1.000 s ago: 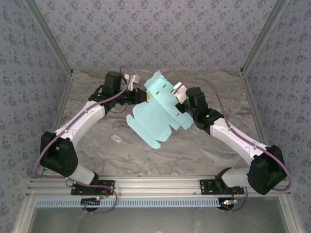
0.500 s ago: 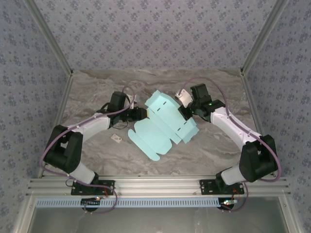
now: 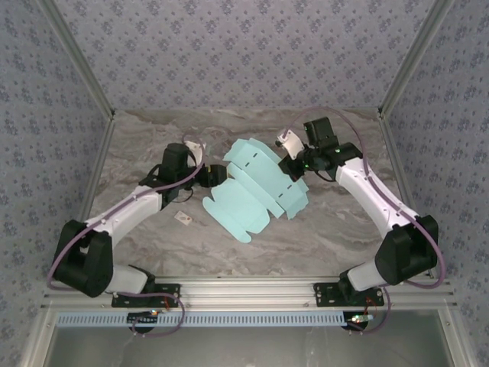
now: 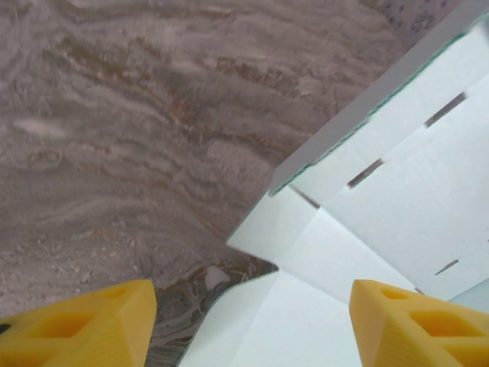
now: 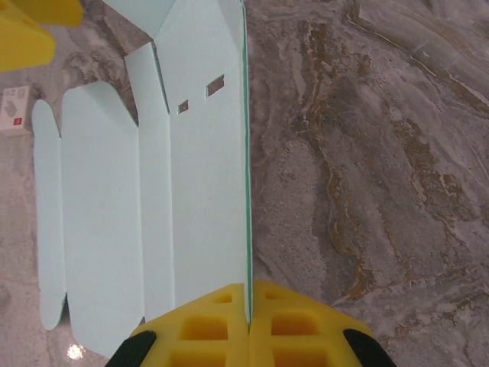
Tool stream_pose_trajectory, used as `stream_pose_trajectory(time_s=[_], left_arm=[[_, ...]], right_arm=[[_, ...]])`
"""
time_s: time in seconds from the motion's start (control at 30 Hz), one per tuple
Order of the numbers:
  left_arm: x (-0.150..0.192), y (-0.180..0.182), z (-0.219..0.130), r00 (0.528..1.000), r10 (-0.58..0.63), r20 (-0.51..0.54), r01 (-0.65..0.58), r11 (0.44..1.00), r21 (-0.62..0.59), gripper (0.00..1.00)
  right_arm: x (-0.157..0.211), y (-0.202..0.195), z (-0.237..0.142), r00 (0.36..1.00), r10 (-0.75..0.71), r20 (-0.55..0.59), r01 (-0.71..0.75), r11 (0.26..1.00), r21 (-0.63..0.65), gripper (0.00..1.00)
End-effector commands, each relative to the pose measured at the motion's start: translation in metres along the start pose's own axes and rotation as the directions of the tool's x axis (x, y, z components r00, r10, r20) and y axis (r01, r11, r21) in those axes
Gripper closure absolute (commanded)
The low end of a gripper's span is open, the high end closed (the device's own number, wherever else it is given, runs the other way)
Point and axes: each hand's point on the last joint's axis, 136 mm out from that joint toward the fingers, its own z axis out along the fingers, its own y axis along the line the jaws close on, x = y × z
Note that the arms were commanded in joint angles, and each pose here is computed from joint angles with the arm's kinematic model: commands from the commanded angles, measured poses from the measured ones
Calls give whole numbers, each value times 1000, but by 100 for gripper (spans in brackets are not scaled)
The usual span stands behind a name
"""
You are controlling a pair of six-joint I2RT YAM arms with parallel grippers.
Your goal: Fold the paper box
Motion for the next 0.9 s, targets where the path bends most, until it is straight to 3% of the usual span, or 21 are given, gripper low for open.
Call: stream_pose_trajectory(time_s=[0.0, 0.2, 0.33, 0.63, 0.87], left_arm=[[-22, -16, -9, 989, 134, 62, -137, 990, 40, 29], [-29, -28, -2, 955, 295, 41, -297, 950, 92, 26], [-28, -34, 3, 939, 342, 27, -342, 928, 144, 26], [-33, -44, 7, 927, 375, -2, -367, 908, 199, 38], [-30, -29, -11, 961, 276, 28, -277, 949, 148, 29]], right_arm=[[-5, 14, -12, 1000, -12, 10, 13, 996, -89, 100], [-11, 18, -18, 998, -25, 50, 32, 989, -142, 100], [-14, 23, -20, 997, -33, 69, 44, 986, -160, 100], [-13, 30, -19, 996, -56, 75, 67, 986, -151, 100], [-20, 24, -29, 994, 53, 100, -39, 990, -133, 100]])
